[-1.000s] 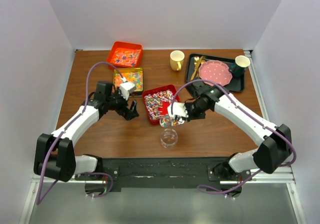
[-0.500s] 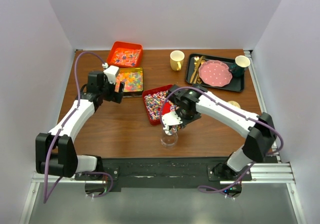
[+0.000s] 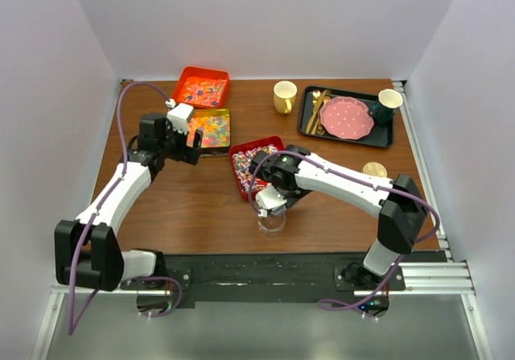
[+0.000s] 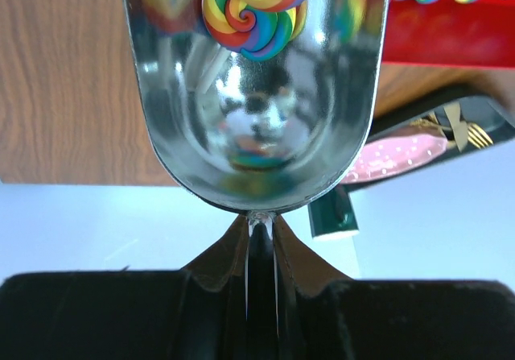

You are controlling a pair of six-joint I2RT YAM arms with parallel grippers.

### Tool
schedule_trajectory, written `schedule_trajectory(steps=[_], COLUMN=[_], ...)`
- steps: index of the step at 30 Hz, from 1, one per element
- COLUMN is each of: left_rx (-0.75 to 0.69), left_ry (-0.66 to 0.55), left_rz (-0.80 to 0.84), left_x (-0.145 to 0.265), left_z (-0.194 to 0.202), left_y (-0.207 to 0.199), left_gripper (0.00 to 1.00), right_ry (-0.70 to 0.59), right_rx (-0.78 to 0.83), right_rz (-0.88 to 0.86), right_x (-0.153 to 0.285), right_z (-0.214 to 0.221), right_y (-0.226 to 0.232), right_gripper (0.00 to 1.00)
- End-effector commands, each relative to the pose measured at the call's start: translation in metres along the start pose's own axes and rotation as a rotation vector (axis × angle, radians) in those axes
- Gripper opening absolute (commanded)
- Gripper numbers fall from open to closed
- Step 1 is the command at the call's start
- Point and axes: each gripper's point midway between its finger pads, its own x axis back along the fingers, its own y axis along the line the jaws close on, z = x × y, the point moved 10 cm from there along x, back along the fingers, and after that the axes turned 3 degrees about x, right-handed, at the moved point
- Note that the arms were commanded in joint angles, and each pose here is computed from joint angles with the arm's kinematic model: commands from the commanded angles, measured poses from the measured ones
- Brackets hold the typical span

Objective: Pack the candies
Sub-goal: Place the fake candies in the packing bottle.

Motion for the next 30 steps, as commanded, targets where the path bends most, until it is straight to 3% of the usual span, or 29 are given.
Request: schedule_trajectory(steps=[1,12,21,24,28,30], left_rx=[-0.009,-0.012,-0.081,-0.071,-0.084,-0.069], left_ry=[-0.184,-0.182,-0.254,-0.234,-0.204,-0.167], left_rz=[0.087,0.242,0.572,0.739,0.971,1.059], left_x=[0.017,0.021,0.043,0.05,0.055,0.056], left_z=[-0.024,-0.024,-0.01,-0.001,0.005,0.008], left_y=[-0.016,-0.049,-0.081,-0.092,-0.102,-0.105], left_gripper=[1.0,1.0,1.0,0.99,0.93,0.86], right_ry=[0.117,0.246,0.214,0.077,-0.304,-0.393], right_rx=[0.073,0.185,0.103,-0.081,-0.416,-0.535], right_rz=[-0.046,-0.049,-0.01,0.01,-0.019,0.021], right_x=[0.024,0.035,0.044,0.049,0.053,0.048], right_z=[0.016,0.018,0.025,0.026,0.026,0.031], right_y=[0.013,0.033,0.049,0.048,0.036,0.028], right_gripper=[0.0,0.0,0.0,0.0,0.0,0.0])
